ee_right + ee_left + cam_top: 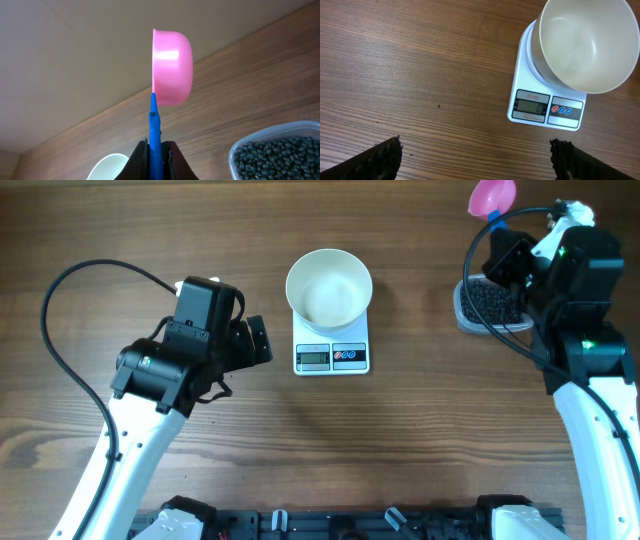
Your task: Scoop item into bowl and weigh 150g on scale
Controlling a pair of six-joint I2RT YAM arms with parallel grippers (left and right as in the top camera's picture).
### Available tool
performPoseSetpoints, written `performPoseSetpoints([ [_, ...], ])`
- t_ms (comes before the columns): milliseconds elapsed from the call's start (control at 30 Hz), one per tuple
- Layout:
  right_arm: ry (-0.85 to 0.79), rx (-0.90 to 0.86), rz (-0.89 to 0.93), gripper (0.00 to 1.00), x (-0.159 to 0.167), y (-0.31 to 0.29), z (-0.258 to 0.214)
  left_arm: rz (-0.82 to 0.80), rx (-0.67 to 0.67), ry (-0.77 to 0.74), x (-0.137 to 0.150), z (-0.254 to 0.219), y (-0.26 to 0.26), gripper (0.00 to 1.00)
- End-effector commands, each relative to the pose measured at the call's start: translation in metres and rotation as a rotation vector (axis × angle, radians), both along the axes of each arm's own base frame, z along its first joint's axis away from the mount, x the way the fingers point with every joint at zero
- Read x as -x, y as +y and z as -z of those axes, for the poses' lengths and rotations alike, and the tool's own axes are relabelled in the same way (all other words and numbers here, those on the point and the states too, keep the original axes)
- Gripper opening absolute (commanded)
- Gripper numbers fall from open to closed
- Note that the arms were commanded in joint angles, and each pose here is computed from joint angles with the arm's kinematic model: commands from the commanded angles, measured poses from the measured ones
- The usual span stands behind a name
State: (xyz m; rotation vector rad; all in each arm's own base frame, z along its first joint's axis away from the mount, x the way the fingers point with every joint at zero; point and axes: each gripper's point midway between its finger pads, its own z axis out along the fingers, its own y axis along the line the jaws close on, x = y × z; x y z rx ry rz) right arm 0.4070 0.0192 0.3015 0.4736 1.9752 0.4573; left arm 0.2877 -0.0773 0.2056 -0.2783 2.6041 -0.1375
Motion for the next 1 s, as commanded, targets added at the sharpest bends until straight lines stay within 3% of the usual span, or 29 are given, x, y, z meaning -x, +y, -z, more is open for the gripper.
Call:
performPoseSetpoints([
  [0,-0.001,0.021,0.062,0.04,-0.003,-0.011,-0.002,0.006,-0.018,-0.002,-0.002,0.001,0.003,1.00],
  [967,0.100,0.023,0.060,0.04,0.009,-0.011,0.020,0.006,-0.018,-0.002,-0.002,0.001,0.003,1.00],
])
